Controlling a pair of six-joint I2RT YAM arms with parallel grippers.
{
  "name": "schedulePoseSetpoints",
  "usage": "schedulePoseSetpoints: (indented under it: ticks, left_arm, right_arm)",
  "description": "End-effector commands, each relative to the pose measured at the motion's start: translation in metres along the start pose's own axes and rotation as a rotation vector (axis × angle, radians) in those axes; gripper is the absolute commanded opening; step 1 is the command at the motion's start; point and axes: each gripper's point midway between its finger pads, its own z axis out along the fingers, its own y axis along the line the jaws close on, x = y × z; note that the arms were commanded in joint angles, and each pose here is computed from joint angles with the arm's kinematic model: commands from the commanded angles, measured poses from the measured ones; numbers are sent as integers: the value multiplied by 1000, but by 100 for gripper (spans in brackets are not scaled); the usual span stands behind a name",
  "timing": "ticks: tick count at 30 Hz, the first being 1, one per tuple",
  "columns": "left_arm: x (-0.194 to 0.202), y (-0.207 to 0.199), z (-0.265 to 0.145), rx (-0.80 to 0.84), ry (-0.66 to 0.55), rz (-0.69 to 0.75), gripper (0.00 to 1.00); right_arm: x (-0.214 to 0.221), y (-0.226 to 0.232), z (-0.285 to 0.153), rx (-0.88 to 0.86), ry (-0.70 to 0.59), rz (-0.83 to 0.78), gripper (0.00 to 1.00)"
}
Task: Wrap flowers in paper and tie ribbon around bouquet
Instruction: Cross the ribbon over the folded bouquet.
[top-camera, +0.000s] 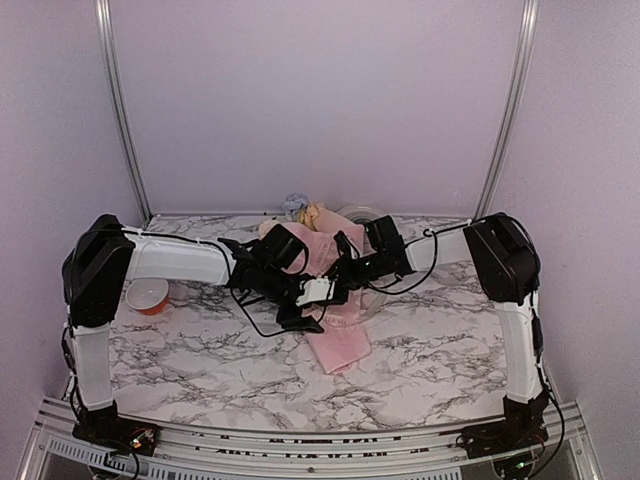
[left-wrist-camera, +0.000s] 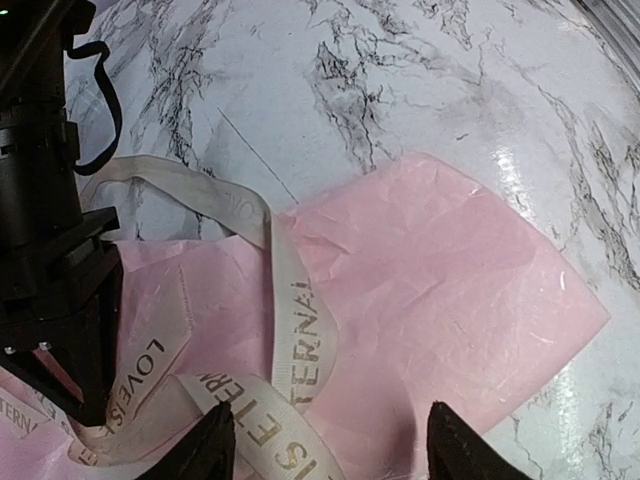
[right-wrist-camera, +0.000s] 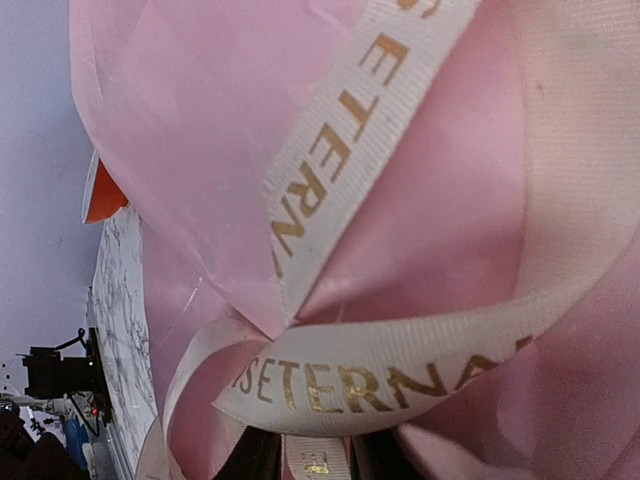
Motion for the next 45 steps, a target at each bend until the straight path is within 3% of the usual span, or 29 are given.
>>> schedulePoseSetpoints:
  ticks: [1,9,12,16,19,23,27,30,33,38,45]
  left_arm:
    - [3,14,5,-19,40,19,63]
    - [23,46,21,-147,173,-51,30]
    - [29,37,22,-126,183,-44,31]
    - [32,27,20,-95,181,-6,48]
    - [30,25,24,-74,170,13,50]
    - [34,34,33,-102,201,-6,31]
    - [30,40,30,-135,207,-15,3]
    - [20,45,12,-186,186,-19,0]
    - [4,63,-22,-335,151,-38,0]
    - [-27,71,-87,-531,20,-23,0]
    - [-53,71,-135,-641,-103,-46,0]
  right_arm:
    - [-11,11,-13,8,-33,-23,24]
    - [-7,11,-12,3,-28,-21,24]
    - [-6,11,-13,4,-26,-24,24]
    - [-7,11,-13,7,-29,-28,24]
    - [-7,10,-12,8,-27,-26,23]
    - [-5,10,-12,11,-24,-26,23]
    - [-6,7,-13,23,-26,-27,23]
    - [-5,2,-13,38,-24,-26,23]
    - [-3,-3,-13,52,-19,-28,23]
    - [-1,-6,-14,57,-7,-41,27]
    - [8,-13,-8,59,44,-47,29]
